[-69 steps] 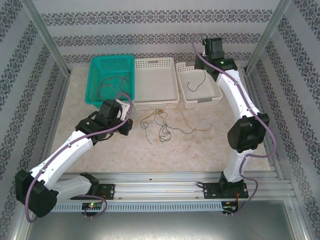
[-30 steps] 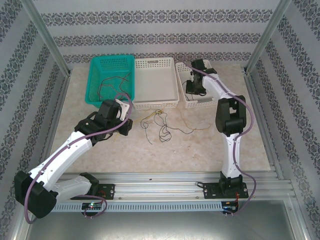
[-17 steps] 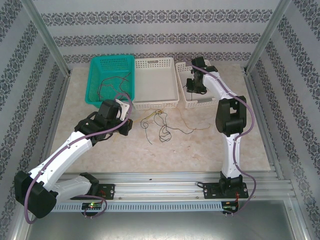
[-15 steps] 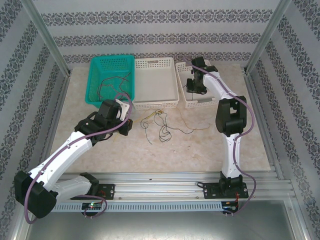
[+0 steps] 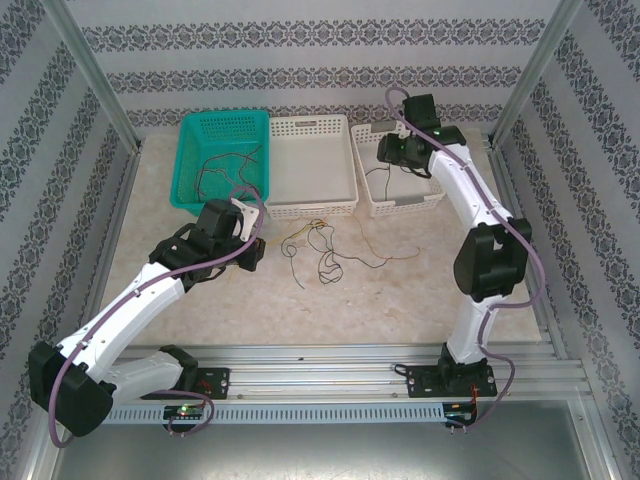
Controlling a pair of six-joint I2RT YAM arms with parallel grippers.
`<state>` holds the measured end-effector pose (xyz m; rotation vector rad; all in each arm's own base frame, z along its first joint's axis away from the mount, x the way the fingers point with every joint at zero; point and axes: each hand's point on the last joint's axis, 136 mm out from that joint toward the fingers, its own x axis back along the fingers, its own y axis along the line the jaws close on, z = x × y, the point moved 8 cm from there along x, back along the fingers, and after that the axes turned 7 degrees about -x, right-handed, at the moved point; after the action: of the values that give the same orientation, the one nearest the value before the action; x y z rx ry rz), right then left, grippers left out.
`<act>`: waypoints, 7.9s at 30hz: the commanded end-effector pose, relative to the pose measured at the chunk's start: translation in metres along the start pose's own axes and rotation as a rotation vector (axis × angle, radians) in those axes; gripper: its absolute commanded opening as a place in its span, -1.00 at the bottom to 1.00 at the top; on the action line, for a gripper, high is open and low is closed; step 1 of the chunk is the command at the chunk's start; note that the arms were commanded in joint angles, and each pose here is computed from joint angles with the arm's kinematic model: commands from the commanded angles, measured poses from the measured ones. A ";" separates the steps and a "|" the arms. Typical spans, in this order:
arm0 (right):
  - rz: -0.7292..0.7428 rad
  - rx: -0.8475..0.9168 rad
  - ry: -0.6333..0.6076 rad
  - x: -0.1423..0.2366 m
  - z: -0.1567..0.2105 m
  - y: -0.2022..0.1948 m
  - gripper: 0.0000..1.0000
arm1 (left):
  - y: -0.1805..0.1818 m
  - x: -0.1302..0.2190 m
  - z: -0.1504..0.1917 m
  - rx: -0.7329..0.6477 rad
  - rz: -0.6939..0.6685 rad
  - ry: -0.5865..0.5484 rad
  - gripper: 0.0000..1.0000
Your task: Untangle the cables
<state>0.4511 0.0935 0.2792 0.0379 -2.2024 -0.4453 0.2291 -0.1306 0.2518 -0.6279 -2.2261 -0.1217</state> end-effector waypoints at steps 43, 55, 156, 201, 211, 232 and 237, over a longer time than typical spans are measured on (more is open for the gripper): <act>-0.187 0.438 -0.032 -0.032 0.249 0.109 -0.56 | -0.005 0.007 0.000 -0.038 0.002 -0.019 -1.00; -0.180 0.285 -0.096 0.031 0.233 0.046 -1.00 | -0.002 0.006 0.001 -0.039 -0.024 0.000 -1.00; -0.099 -0.216 -0.914 0.403 0.158 -0.145 -1.00 | 0.055 -0.014 0.017 0.037 -0.441 0.296 -1.00; -0.217 -0.138 -0.408 0.192 -0.043 -0.005 -1.00 | 0.017 -0.010 0.009 -0.056 -0.221 0.155 -1.00; -0.226 -0.110 -0.375 0.150 -0.083 0.016 -1.00 | 0.016 -0.010 0.009 -0.057 -0.215 0.156 -1.00; -0.052 -0.043 -0.165 -0.003 -0.050 -0.012 -1.00 | 0.015 -0.012 0.009 -0.056 -0.204 0.162 -1.00; 0.027 -0.026 -0.095 -0.035 -0.032 -0.023 -1.00 | 0.015 -0.011 0.009 -0.056 -0.204 0.161 -1.00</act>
<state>0.4914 0.0684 0.2792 0.0126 -2.2907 -0.5417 0.2357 -0.1153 0.2392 -0.3791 -2.1348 -0.3107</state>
